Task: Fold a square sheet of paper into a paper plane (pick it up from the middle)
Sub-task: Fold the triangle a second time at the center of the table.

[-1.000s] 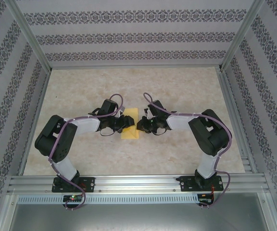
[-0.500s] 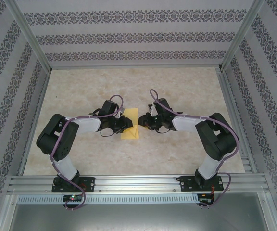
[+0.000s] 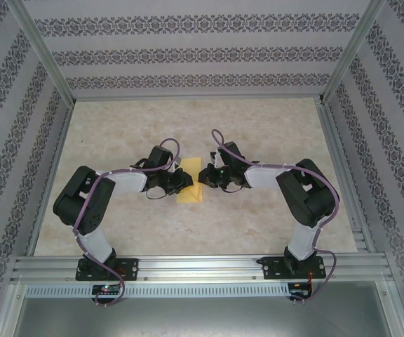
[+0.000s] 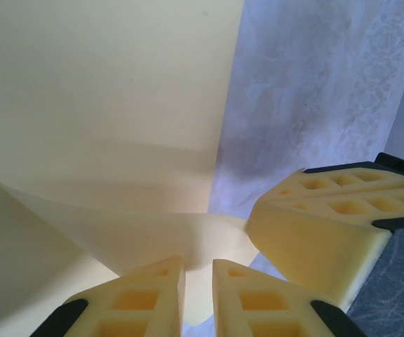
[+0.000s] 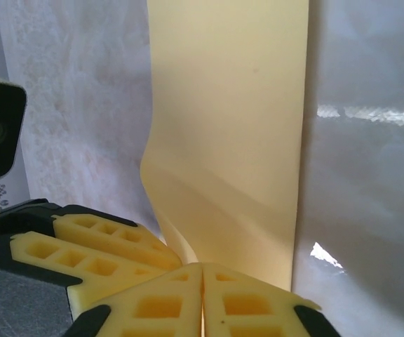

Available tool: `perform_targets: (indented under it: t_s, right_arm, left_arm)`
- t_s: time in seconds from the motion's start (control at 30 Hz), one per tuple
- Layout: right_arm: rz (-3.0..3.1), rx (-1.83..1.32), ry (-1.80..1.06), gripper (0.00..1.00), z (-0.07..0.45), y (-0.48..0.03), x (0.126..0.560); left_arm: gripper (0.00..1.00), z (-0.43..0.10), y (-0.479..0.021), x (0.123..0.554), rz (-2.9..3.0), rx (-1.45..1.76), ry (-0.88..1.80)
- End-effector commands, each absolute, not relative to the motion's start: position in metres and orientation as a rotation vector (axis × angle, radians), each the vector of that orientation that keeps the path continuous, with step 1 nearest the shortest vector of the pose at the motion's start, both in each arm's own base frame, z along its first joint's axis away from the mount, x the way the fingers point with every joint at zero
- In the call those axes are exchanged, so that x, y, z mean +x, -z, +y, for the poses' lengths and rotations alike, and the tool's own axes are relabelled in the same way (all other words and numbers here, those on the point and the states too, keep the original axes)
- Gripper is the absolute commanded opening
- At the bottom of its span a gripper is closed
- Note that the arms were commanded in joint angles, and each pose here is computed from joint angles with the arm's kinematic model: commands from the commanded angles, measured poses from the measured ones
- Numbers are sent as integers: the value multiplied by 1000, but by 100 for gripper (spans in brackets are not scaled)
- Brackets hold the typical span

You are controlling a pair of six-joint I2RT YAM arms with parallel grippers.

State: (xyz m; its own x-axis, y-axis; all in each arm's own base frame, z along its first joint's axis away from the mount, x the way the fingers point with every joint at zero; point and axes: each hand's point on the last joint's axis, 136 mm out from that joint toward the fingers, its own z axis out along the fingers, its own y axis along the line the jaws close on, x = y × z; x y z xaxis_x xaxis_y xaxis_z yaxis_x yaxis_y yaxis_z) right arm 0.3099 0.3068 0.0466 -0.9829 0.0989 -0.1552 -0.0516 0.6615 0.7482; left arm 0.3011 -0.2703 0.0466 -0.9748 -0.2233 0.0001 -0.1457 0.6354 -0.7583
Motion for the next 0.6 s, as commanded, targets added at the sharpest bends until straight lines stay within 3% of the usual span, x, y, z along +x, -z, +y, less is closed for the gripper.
perform_targets:
  t_s: [0.0, 0.57]
  right_arm:
    - [2696, -4, -1168, 6, 309, -42, 315]
    - [2714, -37, -1055, 5, 303, -31, 331]
  left_arm:
    - [18, -271, -56, 306, 2721, -264, 1279]
    - [22, -285, -60, 307, 2722, -179, 1383]
